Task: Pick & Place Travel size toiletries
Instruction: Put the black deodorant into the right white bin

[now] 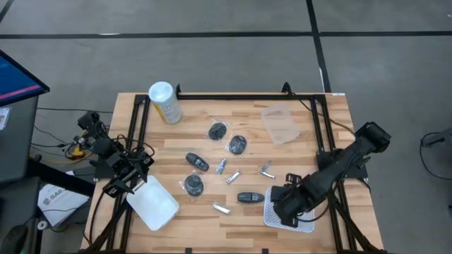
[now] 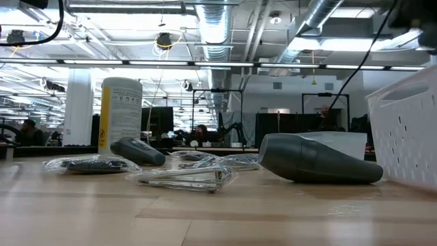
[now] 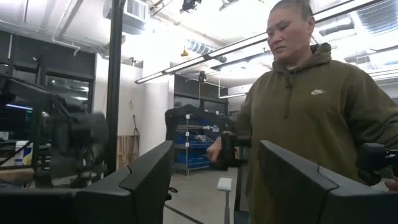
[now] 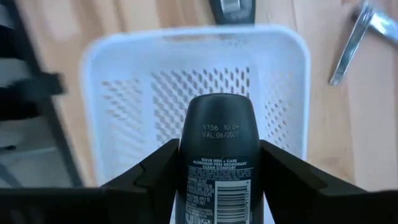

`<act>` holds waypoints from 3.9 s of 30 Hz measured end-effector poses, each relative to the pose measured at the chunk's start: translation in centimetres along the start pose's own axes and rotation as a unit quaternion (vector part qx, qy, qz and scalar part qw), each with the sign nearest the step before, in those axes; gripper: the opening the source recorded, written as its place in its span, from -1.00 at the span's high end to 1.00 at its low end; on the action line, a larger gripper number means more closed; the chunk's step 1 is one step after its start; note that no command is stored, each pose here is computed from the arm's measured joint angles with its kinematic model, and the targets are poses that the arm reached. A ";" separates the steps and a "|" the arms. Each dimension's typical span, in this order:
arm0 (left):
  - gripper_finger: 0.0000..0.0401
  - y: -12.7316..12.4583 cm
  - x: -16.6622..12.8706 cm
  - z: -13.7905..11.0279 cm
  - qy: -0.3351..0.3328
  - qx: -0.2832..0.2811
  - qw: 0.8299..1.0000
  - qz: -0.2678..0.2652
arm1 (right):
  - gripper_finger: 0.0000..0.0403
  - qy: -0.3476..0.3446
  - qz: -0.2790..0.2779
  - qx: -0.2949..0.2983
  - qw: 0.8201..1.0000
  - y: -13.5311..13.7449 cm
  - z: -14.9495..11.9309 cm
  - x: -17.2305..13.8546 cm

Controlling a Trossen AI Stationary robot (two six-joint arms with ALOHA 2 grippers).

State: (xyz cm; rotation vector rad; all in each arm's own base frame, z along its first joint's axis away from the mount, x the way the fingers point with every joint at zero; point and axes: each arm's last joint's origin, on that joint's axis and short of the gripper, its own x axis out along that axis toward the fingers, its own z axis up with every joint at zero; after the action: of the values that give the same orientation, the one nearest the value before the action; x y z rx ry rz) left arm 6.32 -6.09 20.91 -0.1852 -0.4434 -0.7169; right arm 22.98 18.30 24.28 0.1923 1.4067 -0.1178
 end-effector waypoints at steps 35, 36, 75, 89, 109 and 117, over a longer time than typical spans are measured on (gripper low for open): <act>-0.16 0.0 0.0 0.0 0.000 0.000 1.000 0.000 | -0.10 0.057 0.037 0.010 0.998 -1.8 -3.2 8.6; -0.16 0.0 0.0 0.0 0.000 0.000 1.000 0.000 | -0.12 0.066 0.051 0.005 0.997 -1.7 -3.1 8.3; -0.16 0.0 0.0 0.0 0.000 0.000 1.000 0.000 | -0.45 0.041 -0.018 -0.154 0.987 -2.2 14.9 2.9; -0.16 0.0 0.1 -0.1 0.006 0.000 1.000 -0.001 | -0.45 0.021 0.008 -0.150 0.988 -0.4 15.7 5.8; -0.16 0.0 0.1 -0.1 0.006 0.000 1.000 0.000 | -0.62 0.019 0.022 -0.103 0.994 -1.2 14.4 10.0; -0.16 0.0 0.1 -0.1 0.007 0.000 1.000 0.000 | -0.57 0.002 0.027 -0.099 0.995 -1.7 13.8 12.1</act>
State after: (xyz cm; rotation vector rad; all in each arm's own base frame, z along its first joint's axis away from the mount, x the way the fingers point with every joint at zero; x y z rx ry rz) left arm 6.42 -6.19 20.81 -0.1798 -0.4309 -0.7174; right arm 37.94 14.22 14.32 0.0650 1.4072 0.0672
